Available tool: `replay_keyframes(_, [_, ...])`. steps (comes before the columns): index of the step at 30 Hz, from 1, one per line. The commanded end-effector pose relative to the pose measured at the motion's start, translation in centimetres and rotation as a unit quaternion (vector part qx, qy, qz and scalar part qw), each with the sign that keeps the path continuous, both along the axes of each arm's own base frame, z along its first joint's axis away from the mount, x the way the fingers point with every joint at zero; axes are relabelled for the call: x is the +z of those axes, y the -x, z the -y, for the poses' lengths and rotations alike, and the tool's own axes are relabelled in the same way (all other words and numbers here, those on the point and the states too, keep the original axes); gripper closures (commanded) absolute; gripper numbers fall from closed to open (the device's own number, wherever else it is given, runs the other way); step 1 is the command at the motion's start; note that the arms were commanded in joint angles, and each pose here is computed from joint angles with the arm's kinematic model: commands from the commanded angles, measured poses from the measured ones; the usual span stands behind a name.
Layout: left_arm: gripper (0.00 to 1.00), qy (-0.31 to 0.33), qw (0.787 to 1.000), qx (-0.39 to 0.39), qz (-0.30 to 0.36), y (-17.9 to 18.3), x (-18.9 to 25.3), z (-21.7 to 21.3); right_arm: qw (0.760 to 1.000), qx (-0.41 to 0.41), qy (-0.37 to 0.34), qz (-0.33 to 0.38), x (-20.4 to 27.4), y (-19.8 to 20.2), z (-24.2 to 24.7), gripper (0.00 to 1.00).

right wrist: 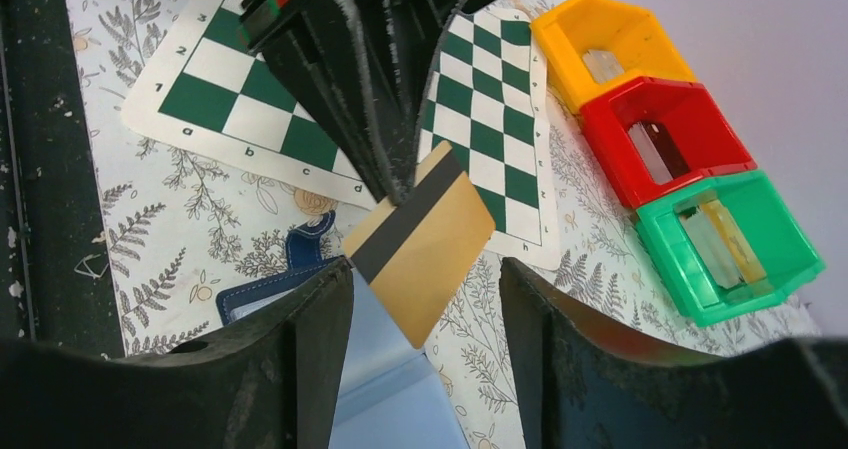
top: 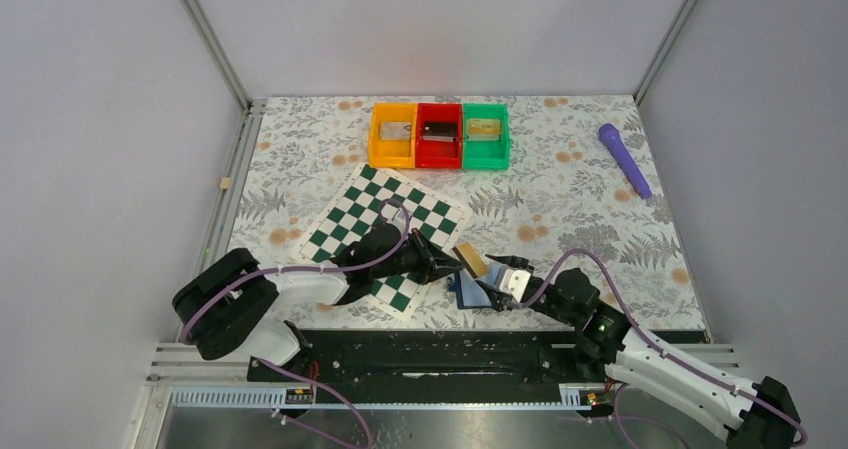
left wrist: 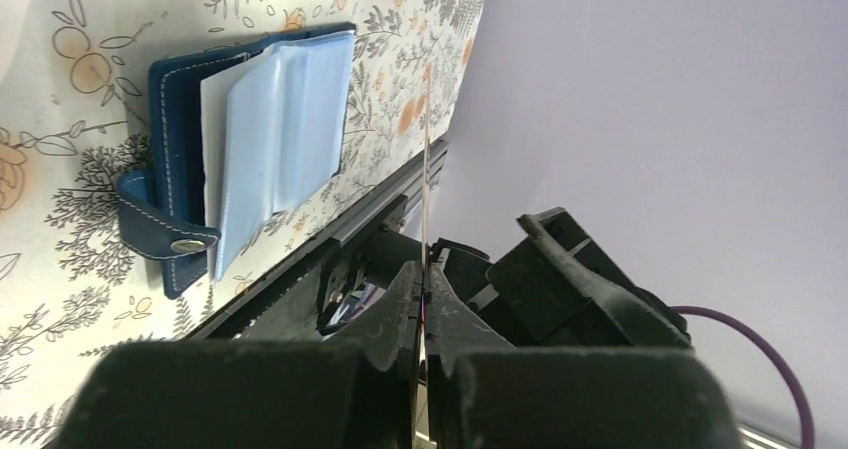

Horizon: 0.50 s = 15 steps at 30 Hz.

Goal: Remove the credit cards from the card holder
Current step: Remove the credit card from the card holder.

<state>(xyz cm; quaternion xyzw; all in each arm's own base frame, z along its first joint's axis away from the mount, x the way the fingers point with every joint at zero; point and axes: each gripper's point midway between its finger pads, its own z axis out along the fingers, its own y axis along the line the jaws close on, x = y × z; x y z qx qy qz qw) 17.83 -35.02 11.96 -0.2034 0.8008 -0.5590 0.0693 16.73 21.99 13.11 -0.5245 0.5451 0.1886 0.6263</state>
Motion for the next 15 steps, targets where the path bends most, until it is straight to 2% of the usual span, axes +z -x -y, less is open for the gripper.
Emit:
replay_keyframes(1, [1.0, 0.046, 0.998, 0.03, 0.016, -1.2, 2.8, 0.1, 0.999, 0.032, 0.019, 0.038, 0.6, 0.6, -0.8, 0.38])
replay_keyframes(8, [1.0, 0.062, 0.997, 0.038, 0.006, -1.3, 3.1, 0.0, 0.997, 0.036, 0.055, 0.044, -0.4, 0.7, -0.9, 0.4])
replay_keyframes(15, [1.0, 0.08, 0.996, 0.035, -0.011, -1.2, 2.9, 0.2, 0.991, -0.016, 0.107, 0.081, -1.0, -0.8, -0.6, 0.44])
